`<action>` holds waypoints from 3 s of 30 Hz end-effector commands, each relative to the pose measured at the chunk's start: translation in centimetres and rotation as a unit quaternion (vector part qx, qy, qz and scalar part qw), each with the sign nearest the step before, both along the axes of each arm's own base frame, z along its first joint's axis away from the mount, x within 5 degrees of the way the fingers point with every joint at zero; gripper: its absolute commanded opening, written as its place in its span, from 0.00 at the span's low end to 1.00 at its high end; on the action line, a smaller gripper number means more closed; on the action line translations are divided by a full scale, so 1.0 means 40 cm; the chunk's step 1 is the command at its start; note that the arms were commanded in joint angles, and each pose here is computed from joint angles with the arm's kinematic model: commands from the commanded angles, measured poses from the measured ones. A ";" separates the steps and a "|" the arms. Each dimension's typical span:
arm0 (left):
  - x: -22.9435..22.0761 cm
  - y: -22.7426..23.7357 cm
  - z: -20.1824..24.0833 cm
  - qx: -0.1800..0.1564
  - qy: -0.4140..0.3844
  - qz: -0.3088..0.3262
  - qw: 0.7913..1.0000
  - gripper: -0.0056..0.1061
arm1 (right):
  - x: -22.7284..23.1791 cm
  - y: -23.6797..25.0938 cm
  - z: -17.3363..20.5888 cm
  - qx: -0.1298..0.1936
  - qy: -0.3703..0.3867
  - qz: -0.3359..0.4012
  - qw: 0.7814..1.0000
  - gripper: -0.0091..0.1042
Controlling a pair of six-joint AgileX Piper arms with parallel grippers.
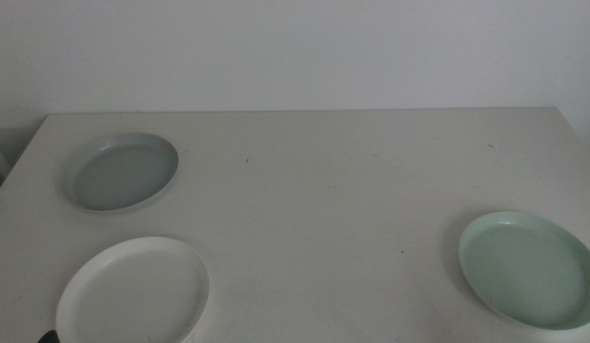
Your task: Stack the three bowls on top of each other.
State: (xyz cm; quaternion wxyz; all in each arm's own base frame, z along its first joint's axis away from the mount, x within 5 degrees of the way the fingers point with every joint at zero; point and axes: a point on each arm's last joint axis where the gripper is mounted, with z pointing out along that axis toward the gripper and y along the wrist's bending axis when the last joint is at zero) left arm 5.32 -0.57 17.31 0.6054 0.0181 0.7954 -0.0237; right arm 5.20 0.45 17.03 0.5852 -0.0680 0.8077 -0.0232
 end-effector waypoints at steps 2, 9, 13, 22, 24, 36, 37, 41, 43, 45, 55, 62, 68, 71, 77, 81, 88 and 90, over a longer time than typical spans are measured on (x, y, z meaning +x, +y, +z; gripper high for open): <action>0.002 0.005 0.021 0.002 -0.044 0.011 0.999 0.99 | 0.001 -0.004 0.022 -0.007 -0.053 -0.008 0.999 0.69; 0.002 0.014 0.021 -0.021 -0.043 0.036 0.998 0.99 | 0.001 -0.004 0.022 -0.007 -0.053 -0.008 0.999 0.69; 0.002 0.015 0.021 -0.024 -0.043 0.039 0.998 0.99 | 0.001 -0.004 0.022 -0.007 -0.053 -0.008 0.999 0.69; 0.005 0.012 0.067 -0.045 -0.048 0.038 0.997 0.99 | 0.001 -0.004 0.022 -0.007 -0.053 -0.008 0.999 0.69; 0.011 0.012 0.100 -0.045 -0.044 0.038 0.997 0.99 | 0.001 -0.004 0.022 -0.007 -0.053 -0.008 0.999 0.69; 0.099 0.009 0.381 -0.039 0.093 0.034 0.994 0.99 | 0.001 -0.004 0.022 -0.007 -0.053 -0.008 0.999 0.69; 0.106 0.009 0.404 -0.039 0.104 0.034 0.993 0.99 | 0.001 -0.004 0.022 -0.007 -0.053 -0.008 0.999 0.69; 0.138 0.008 0.500 -0.036 0.152 0.032 0.987 0.99 | 0.001 -0.004 0.022 -0.007 -0.053 -0.008 0.999 0.69; 0.149 0.008 0.550 -0.034 0.162 0.030 0.986 0.99 | 0.001 -0.004 0.022 -0.007 -0.053 -0.008 0.999 0.69; 0.161 0.007 0.591 -0.033 0.177 0.029 0.983 0.99 | 0.001 -0.004 0.022 -0.007 -0.053 -0.008 0.999 0.69; 0.221 0.000 0.643 -0.037 0.291 0.018 0.956 0.99 | 0.001 -0.004 0.022 -0.007 -0.053 -0.008 0.999 0.69; 0.253 0.003 0.617 -0.032 0.326 0.022 0.945 0.99 | 0.001 -0.004 0.022 -0.007 -0.053 -0.008 0.999 0.69; 0.266 0.006 0.611 -0.025 0.332 0.024 0.943 0.99 | 0.001 -0.004 0.022 -0.007 -0.053 -0.008 0.999 0.69; 0.284 0.010 0.583 -0.007 0.355 0.023 0.935 0.99 | 0.001 -0.004 0.022 -0.007 -0.053 -0.008 0.999 0.69; 0.329 0.010 0.469 0.014 0.404 0.006 0.915 0.99 | 0.001 -0.004 0.022 -0.007 -0.053 -0.008 0.999 0.69; 0.360 0.011 0.401 0.016 0.411 0.006 0.911 0.99 | 0.001 -0.004 0.022 -0.007 -0.053 -0.008 0.999 0.69; 0.437 0.011 0.309 0.032 0.452 -0.013 0.891 0.99 | 0.001 -0.004 0.022 -0.007 -0.053 -0.008 0.999 0.69; 0.460 0.011 0.286 0.038 0.461 -0.021 0.886 0.99 | 0.001 -0.004 0.022 -0.007 -0.053 -0.008 0.999 0.69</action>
